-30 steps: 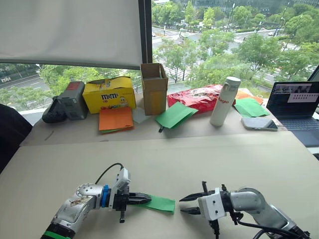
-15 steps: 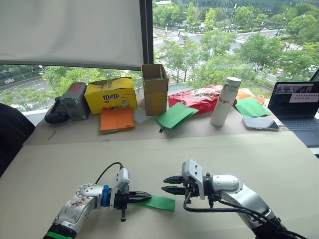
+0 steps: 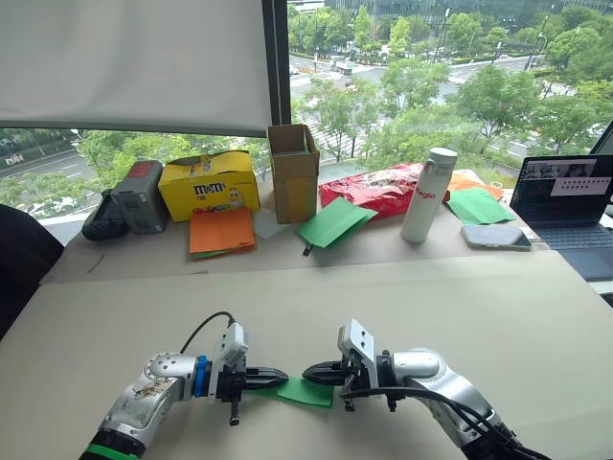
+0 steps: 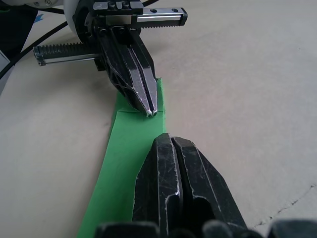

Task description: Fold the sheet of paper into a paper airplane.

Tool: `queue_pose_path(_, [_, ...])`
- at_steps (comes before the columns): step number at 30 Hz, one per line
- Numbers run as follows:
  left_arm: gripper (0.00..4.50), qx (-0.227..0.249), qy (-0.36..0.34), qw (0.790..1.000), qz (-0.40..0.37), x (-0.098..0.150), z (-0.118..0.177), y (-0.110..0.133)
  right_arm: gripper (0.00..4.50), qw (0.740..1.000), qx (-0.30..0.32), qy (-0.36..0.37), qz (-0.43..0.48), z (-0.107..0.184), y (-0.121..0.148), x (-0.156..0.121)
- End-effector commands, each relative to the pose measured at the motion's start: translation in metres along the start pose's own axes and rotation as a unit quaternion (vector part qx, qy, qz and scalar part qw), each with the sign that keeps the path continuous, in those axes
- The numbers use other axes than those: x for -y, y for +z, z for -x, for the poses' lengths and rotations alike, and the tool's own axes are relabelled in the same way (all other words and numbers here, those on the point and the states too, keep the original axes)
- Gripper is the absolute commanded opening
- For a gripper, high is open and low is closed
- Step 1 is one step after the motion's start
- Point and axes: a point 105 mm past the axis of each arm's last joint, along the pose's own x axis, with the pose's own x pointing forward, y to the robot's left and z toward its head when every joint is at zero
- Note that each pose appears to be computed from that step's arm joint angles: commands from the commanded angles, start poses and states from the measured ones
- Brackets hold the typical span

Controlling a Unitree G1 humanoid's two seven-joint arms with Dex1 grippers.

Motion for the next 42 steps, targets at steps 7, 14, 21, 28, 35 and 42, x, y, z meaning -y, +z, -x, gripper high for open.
queue_pose_path(7, [0.00,-0.061,0.022,0.997,0.052,-0.005,0.002,-0.037,0.10,0.996,-0.004,0.042,0.077,-0.006,0.022,-0.005])
queue_pose_path(14, [0.00,-0.064,0.015,0.997,0.050,-0.005,0.002,-0.034,0.10,0.994,-0.076,0.036,0.065,-0.005,-0.002,-0.006])
queue_pose_path(21, [0.00,-0.065,0.010,0.997,0.052,-0.004,0.002,-0.034,0.10,0.995,-0.093,0.004,0.039,0.025,-0.019,-0.012])
queue_pose_path(28, [0.00,-0.060,0.000,0.997,0.050,-0.004,-0.002,-0.031,0.10,0.995,-0.093,-0.038,0.027,0.059,-0.022,-0.011])
queue_pose_path(35, [0.00,-0.050,-0.009,0.998,0.046,-0.003,-0.003,-0.025,0.10,0.997,-0.028,-0.049,0.059,0.064,0.028,-0.001])
queue_pose_path(42, [0.00,-0.045,-0.008,0.998,0.044,-0.001,-0.001,-0.021,0.10,0.997,-0.044,-0.014,0.067,0.038,0.025,-0.006])
